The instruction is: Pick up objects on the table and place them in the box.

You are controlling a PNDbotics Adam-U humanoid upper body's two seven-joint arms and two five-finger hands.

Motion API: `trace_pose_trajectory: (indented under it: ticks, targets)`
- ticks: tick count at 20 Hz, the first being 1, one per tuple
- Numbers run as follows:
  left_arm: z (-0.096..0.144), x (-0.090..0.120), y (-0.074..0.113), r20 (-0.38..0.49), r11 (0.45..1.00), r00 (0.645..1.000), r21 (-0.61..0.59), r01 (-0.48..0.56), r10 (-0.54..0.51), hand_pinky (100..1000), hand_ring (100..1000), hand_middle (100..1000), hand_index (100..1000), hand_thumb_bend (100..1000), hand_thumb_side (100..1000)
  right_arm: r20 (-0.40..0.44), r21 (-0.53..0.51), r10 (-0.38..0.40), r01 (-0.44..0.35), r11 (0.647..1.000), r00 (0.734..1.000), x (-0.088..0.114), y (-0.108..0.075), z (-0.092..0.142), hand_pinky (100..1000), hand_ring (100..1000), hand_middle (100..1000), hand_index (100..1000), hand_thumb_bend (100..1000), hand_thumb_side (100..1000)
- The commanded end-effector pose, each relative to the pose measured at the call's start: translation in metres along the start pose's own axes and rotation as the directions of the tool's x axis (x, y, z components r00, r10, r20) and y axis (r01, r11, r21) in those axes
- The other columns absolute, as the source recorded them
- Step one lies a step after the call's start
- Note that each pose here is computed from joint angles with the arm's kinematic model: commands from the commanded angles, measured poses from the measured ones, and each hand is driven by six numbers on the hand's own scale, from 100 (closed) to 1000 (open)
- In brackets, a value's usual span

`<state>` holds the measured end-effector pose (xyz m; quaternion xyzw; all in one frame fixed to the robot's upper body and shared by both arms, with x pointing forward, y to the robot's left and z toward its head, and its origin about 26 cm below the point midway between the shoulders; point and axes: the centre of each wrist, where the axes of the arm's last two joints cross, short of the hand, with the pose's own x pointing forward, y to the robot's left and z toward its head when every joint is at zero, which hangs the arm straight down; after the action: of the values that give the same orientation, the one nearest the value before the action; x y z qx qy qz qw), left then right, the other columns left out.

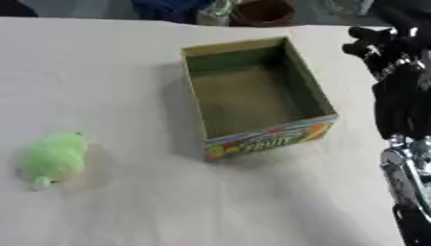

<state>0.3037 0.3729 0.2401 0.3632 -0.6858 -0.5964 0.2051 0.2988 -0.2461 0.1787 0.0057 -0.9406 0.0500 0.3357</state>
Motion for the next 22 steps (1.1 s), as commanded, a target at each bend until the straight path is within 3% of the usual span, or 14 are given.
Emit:
trace_pose_trajectory:
  ticks: [1,7,11,12,13,14,18,22]
  targets:
    - [-0.007,-0.002,0.011,0.041,0.997,0.998,-0.061,0.040,-0.038,666,728,761,912,116,666,0.024,0.018,0.007,-0.007,1.000,1.000,0.006,-0.002,-0.003,749,800,540,864,100,980]
    - [-0.025,0.000,0.011,0.103,0.992,0.994,-0.109,0.058,-0.047,689,757,789,936,156,660,0.018,0.028,0.003,-0.004,1.000,1.000,0.006,-0.001,-0.003,750,801,540,865,100,981]
    - [-0.037,0.001,0.008,0.135,0.990,0.990,-0.136,0.046,-0.027,702,767,800,946,206,723,0.013,0.034,0.001,-0.001,0.999,1.000,0.006,0.000,-0.002,751,802,540,866,100,981]
    - [-0.040,0.001,0.006,0.141,0.988,0.990,-0.147,0.042,-0.021,707,771,806,951,282,761,0.012,0.035,0.001,-0.001,0.999,1.000,0.006,0.000,-0.002,751,802,540,866,100,985]
    - [-0.042,0.001,0.005,0.147,0.986,0.989,-0.161,0.037,-0.013,708,772,806,951,274,780,0.011,0.036,0.001,-0.001,0.999,1.000,0.006,0.000,-0.002,751,802,540,866,100,981]
    - [-0.043,0.001,0.003,0.150,0.983,0.989,-0.178,0.033,-0.006,717,779,814,959,386,846,0.010,0.036,0.001,-0.001,0.999,1.000,0.006,0.000,-0.002,751,803,539,867,100,981]
    - [-0.042,-0.002,-0.003,0.142,0.967,0.990,-0.253,0.017,0.019,726,786,816,961,585,999,0.006,0.039,0.003,-0.003,0.999,1.000,0.005,0.000,-0.001,752,804,539,868,100,980]
    - [-0.040,-0.004,-0.005,0.132,0.961,0.991,-0.275,0.005,0.033,726,786,816,961,585,999,0.004,0.040,0.004,-0.004,0.999,1.000,0.005,0.000,-0.001,752,804,539,868,100,980]
